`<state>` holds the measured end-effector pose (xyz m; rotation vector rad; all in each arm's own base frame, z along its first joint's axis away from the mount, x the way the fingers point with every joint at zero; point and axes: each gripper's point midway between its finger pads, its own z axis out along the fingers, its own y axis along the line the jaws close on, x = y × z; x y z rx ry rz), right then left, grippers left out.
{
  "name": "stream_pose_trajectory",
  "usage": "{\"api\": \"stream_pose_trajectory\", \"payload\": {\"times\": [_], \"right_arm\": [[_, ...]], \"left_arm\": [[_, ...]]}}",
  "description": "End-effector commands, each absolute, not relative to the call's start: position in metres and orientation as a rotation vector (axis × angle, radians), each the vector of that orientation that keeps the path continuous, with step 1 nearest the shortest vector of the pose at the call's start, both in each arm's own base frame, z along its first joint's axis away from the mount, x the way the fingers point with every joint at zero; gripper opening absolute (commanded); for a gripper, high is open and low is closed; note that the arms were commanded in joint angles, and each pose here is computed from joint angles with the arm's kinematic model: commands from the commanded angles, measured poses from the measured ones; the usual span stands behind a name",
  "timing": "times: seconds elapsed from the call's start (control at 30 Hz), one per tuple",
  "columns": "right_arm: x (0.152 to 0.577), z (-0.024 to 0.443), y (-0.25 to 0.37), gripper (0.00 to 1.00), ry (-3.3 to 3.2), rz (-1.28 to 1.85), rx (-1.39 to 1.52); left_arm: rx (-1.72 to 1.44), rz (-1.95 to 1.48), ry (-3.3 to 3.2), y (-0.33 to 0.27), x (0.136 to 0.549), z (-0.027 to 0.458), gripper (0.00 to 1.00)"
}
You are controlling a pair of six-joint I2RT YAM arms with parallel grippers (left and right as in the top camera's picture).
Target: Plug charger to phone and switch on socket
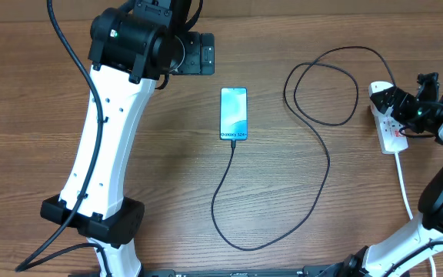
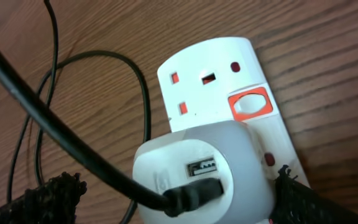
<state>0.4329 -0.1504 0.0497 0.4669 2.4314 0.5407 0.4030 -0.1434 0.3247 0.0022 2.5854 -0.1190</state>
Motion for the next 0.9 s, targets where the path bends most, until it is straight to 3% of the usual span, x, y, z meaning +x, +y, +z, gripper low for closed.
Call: {"api": "stream_pose_trajectory", "payload": {"times": [0.0, 0.87], "right_arm": [[0.427, 0.030, -0.146, 1.00, 2.486, 0.545, 0.492], [0.423, 0.034, -0.118, 1.00, 2.487, 0.714, 0.443]], "left_arm": [[0.024, -0.090, 2.575, -0.139, 0.404, 0.327, 1.00], [0.024, -0.090, 2.575, -0.139, 0.404, 0.327, 1.00]]}}
